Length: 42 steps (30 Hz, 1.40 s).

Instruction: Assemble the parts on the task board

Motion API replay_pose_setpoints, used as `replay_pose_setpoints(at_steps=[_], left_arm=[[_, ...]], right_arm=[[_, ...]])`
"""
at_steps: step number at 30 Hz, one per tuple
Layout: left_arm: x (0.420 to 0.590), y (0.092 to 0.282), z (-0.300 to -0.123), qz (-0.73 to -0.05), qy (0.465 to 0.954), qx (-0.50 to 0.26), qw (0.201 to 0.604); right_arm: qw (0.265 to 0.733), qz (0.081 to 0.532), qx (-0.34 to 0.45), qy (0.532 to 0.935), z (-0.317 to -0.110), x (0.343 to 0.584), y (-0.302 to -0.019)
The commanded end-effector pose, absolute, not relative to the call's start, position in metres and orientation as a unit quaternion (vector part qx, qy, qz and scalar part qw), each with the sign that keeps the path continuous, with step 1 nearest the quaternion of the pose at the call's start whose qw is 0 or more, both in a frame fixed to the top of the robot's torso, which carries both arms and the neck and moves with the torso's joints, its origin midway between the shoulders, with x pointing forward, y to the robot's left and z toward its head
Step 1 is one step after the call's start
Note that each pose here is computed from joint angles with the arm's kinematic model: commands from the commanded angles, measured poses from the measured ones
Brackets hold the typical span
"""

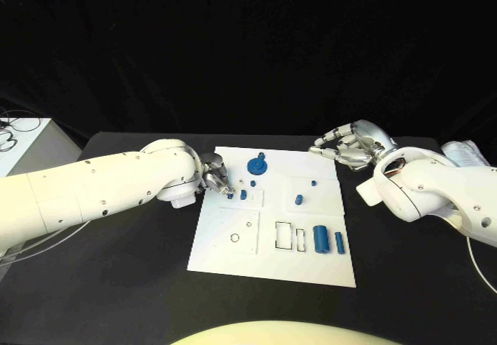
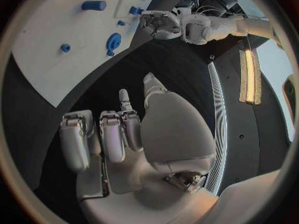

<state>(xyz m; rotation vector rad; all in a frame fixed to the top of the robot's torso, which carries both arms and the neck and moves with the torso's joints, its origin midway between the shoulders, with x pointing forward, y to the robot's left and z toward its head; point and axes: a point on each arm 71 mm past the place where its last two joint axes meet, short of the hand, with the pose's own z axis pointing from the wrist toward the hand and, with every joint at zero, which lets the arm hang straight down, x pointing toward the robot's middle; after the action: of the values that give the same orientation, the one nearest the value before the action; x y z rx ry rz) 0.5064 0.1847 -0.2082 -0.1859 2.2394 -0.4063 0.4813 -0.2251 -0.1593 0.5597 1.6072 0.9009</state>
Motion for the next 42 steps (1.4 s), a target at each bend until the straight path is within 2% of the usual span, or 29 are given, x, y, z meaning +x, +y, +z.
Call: replay_pose_setpoints(at_steps=[1, 27, 42], left_arm=[[0.5051, 0.1818, -0.2088, -0.158, 0.894, -0.06, 0.414], [0.5064, 0.1859, -0.2106, -0.145, 0.899, -0.049, 0.41], [0.5067, 0.1811, -0.2107, -0.147, 0.9, -0.045, 0.409]], right_arm=[[0.57, 0.388, 0.227, 0.687, -0.1591, 0.4809, -0.2233], [0.569, 0.388, 0.227, 0.688, -0.16, 0.4811, -0.2237], [0.569, 0.389, 0.226, 0.689, -0.1602, 0.481, -0.2232]])
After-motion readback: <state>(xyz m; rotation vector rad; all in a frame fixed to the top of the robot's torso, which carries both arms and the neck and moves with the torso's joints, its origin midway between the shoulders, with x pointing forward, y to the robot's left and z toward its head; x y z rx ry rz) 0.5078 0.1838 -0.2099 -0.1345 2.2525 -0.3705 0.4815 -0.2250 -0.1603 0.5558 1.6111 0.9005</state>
